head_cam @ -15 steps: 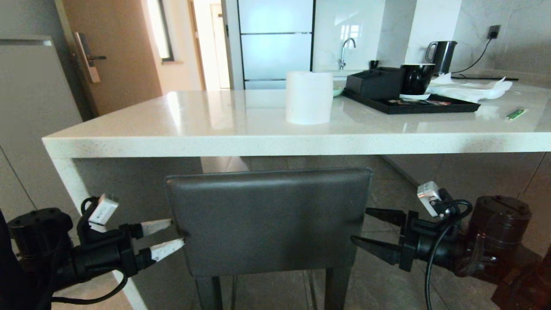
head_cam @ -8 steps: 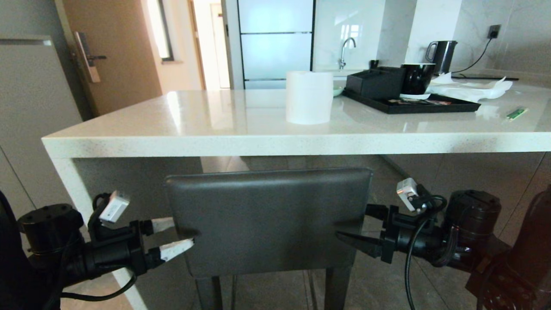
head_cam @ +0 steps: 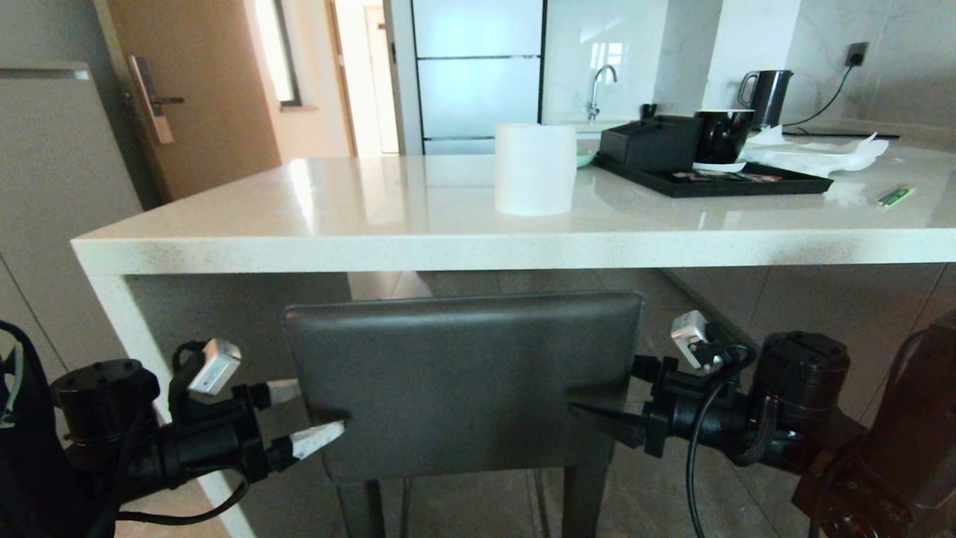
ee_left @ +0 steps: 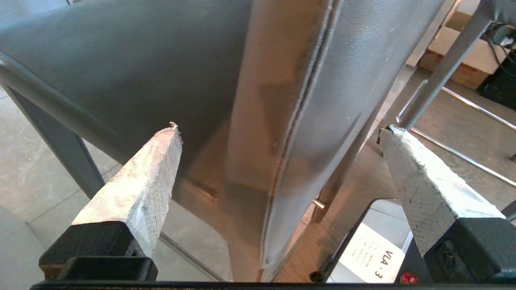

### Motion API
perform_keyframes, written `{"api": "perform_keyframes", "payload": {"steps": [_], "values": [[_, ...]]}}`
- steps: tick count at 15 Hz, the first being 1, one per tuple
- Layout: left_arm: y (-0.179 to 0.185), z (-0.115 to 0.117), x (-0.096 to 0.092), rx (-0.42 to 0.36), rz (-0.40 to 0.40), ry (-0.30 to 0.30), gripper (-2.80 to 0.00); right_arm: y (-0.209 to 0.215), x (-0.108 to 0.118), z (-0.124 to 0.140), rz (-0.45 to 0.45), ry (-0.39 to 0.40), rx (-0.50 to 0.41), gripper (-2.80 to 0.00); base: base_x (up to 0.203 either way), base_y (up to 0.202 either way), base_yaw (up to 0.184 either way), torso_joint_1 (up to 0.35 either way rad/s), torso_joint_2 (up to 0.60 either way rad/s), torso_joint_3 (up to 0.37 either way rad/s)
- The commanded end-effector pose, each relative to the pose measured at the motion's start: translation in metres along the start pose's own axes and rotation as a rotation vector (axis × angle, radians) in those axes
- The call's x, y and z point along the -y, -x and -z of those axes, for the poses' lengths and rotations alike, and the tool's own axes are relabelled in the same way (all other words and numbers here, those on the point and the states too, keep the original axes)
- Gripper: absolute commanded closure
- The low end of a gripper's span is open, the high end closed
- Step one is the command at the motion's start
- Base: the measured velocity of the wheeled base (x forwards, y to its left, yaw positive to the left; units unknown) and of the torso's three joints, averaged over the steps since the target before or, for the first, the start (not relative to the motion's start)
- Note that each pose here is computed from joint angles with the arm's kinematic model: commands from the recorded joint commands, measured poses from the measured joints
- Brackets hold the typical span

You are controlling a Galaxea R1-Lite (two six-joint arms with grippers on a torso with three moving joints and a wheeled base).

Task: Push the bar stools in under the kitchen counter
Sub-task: Pull the gray chair out from under the dining table

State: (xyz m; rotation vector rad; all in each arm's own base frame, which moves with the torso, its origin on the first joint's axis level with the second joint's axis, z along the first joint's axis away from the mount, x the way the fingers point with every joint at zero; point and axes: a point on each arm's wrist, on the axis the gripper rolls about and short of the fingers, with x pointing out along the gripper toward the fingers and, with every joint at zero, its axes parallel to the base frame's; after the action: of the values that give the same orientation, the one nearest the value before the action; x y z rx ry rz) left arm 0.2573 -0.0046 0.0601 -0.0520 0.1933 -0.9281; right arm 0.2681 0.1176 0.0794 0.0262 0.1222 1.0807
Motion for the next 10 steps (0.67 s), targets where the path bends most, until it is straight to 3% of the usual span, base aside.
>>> {"api": "perform_keyframes", "payload": {"steps": [1,3,10], "values": [[-0.0006,0.0003,-0.0017,0.004,0.003,-0.009,-2.8,-0.001,-0.002,-0.0028,-0.015,0.01,0.011,-2.8,0.0,0.0,0.0,0.0,0.0,0.0],[-0.0002,0.0005,-0.0032,0.005,-0.001,-0.018,-2.8,-0.0007,-0.0023,-0.0023,-0.012,0.008,0.009,-2.8,-0.1,0.0,0.0,0.002,0.0,0.002],[0.0021,-0.0055,0.0027,0.016,0.007,-0.035,-2.8,0.0011,-0.0029,0.0022,0.001,-0.005,-0.007,-2.8,-0.195,0.0,-0.001,0.001,0.0,0.004]]}}
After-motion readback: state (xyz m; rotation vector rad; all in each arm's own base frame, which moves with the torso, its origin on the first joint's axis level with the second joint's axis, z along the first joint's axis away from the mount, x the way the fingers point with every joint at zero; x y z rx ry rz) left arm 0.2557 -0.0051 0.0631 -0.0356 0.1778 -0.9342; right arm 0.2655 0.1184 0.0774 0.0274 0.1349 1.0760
